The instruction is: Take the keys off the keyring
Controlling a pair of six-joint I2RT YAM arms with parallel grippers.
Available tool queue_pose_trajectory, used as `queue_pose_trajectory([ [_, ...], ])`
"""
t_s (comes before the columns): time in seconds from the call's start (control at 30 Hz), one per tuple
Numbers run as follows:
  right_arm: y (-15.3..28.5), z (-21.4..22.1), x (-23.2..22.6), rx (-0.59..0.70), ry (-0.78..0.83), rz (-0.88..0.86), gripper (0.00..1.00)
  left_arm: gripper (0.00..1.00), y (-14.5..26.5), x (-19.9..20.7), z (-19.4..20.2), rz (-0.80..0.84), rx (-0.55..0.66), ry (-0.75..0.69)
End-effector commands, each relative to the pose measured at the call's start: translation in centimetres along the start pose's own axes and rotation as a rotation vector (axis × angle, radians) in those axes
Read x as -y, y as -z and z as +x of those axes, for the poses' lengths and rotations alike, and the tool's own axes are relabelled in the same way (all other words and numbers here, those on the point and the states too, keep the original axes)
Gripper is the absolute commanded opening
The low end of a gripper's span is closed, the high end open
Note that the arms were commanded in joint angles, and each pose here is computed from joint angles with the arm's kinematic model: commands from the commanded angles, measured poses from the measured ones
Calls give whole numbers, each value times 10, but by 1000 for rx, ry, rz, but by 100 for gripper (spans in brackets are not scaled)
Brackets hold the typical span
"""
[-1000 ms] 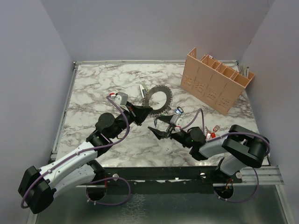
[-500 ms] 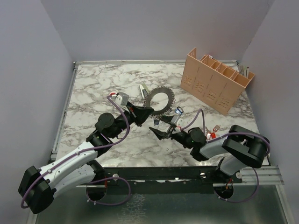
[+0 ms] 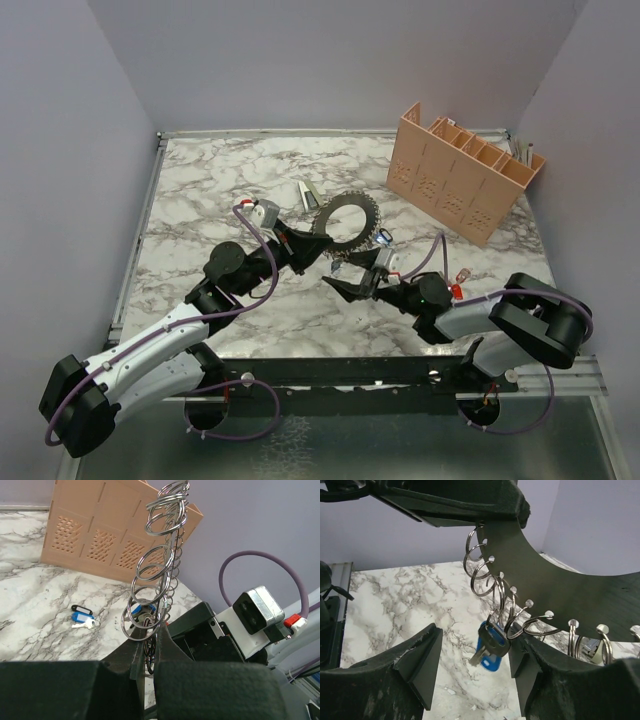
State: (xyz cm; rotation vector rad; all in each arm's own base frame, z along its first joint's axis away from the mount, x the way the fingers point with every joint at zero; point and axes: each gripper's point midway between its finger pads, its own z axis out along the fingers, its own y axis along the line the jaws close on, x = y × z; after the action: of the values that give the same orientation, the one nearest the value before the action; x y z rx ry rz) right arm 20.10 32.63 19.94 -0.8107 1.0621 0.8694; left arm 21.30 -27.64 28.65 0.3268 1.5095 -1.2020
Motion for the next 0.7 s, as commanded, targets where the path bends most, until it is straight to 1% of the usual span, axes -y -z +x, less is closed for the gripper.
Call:
queue_pose_trajectory([
  [0.0, -2, -50, -5, 196, 41, -45, 60, 0, -2, 19, -26, 75, 79, -30],
  [0.27, -2, -49, -12, 191, 26, -82, 51, 0, -1, 17, -28, 61, 92, -30],
  [0.33, -1, -50, -12, 191, 24, -79, 51, 0, 0, 16, -28, 58, 94, -30],
  [0.53, -2, -43, -7, 177, 14, -53, 45, 0, 0, 16, -30, 53, 101, -28],
  [0.67, -1, -41, -4, 181, 4, -29, 39, 0, 1, 16, -31, 48, 109, -27],
])
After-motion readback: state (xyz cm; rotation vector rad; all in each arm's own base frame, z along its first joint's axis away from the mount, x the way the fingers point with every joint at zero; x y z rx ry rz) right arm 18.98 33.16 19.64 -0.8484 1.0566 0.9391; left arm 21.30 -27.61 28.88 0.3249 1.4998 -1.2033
